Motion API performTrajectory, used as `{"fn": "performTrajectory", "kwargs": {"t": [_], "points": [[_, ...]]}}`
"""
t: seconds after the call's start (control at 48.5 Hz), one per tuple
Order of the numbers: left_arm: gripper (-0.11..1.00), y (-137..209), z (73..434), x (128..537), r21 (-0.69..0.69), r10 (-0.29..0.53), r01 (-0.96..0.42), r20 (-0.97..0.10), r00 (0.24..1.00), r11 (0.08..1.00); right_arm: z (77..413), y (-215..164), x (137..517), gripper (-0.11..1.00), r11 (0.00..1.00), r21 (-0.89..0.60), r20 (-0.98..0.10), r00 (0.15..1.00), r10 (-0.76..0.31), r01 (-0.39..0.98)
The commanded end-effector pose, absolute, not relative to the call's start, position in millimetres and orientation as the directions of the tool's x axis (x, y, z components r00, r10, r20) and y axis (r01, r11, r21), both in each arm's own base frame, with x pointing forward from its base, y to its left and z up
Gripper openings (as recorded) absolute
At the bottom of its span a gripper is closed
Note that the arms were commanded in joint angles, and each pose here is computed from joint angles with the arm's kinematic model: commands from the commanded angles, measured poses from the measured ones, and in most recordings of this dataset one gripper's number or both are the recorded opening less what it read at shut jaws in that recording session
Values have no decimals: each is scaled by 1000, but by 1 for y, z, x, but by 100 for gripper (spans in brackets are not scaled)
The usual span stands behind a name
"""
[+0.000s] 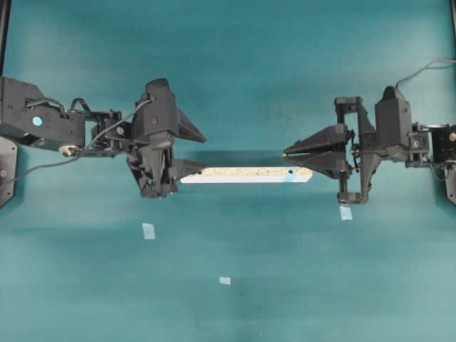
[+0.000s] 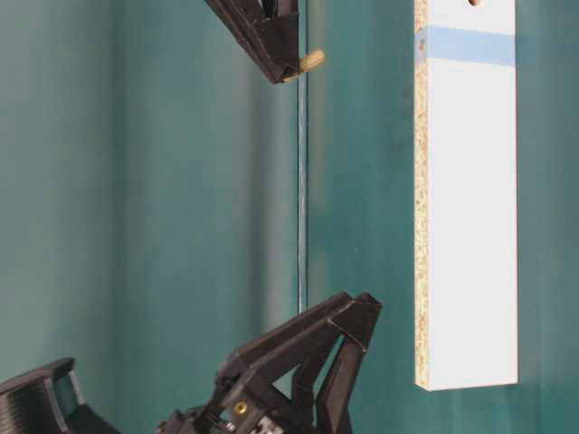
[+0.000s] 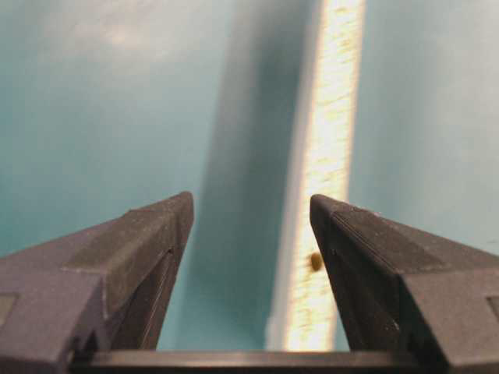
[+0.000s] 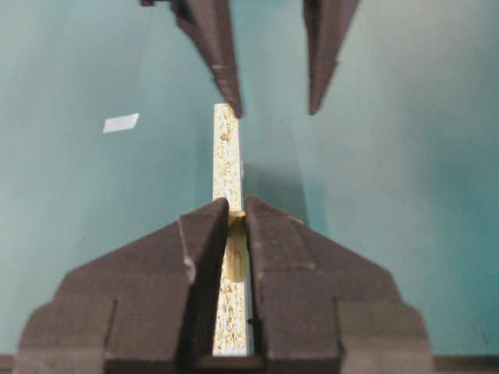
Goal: Insert the rod into the hole on the wooden board.
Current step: 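Move the left gripper to the board's left end and grasp it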
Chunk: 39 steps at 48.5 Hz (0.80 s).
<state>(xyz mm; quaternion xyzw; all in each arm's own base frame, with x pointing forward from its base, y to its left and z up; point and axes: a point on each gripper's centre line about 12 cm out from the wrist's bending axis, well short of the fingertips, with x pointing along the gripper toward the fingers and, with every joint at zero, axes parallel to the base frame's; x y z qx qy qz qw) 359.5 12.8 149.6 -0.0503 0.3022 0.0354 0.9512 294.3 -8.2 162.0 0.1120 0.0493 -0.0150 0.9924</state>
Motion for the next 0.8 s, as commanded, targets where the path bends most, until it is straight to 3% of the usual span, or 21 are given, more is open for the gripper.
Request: {"fn": "performTrajectory", "kwargs": {"t": [0.0, 0.206, 0.784], "points": [[81, 6, 172, 363, -82, 22, -77, -533, 846, 994, 170, -8, 298, 10, 974, 223, -69, 997, -18, 33], [90, 3, 171, 355, -81, 10, -71, -586, 810, 994, 170, -8, 299, 10, 974, 223, -67, 998, -18, 33], [91, 0, 141, 361, -73, 2, -67, -661, 750, 995, 169, -8, 299, 10, 974, 223, -77, 997, -20, 36]]}}
